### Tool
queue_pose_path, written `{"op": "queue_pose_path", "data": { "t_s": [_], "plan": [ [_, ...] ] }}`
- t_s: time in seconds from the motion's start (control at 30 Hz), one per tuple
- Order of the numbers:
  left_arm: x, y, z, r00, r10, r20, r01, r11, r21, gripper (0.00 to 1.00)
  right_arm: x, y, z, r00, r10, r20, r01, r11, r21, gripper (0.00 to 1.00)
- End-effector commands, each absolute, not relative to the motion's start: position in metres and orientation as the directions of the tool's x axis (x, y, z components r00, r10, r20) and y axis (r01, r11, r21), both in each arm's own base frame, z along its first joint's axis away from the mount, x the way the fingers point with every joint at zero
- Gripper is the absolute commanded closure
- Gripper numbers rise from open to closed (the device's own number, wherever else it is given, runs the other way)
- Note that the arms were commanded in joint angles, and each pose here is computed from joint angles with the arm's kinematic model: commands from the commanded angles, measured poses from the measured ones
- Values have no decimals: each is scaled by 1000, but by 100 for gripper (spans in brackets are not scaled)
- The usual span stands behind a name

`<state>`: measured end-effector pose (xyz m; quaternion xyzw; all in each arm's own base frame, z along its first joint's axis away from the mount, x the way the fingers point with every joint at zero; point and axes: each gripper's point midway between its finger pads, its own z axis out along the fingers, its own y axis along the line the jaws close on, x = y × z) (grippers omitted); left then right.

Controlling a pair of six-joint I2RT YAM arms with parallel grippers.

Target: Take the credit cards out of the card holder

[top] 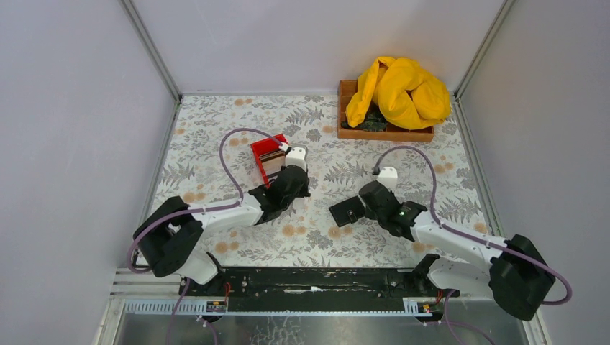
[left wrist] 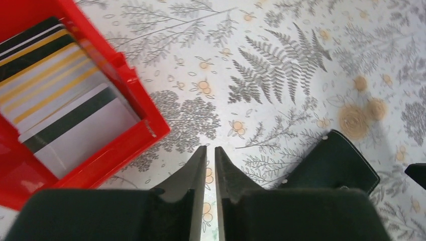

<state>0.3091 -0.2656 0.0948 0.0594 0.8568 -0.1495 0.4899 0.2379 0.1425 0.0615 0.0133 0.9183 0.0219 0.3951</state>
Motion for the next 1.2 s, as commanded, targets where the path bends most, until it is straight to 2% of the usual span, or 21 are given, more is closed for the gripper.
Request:
{"op": "queue_pose_path", "data": {
  "t_s": [0.0,0.07,0.13,0.17,0.2,0.23,0.73,1.17],
  "plan": [
    [308,-302,112,-509,-42,-860,381,885,-269,75,212,127,50,-705,175,-687,115,984,133,100],
    [306,-306,111,-515,-41,-856,392,877,-278,52,204,125,40,-716,194,-671,121,981,154,100],
    [305,-308,112,-514,-44,-857,400,871,-284,22,193,127,27,-743,209,-635,120,976,181,100],
    [305,-309,113,-513,-42,-857,406,868,-285,11,189,126,20,-754,210,-622,121,976,183,100],
    [303,-310,113,-513,-38,-858,414,864,-287,3,187,128,15,-760,215,-613,121,974,192,100],
    [303,-310,114,-512,-39,-858,418,861,-288,0,186,128,11,-765,216,-607,122,974,192,100],
    [304,-308,112,-495,-11,-869,415,876,-247,0,214,155,10,-767,164,-621,71,983,171,100],
    [303,-307,109,-498,9,-867,422,876,-233,0,256,190,25,-767,12,-642,-47,996,75,100]
  ]
}}
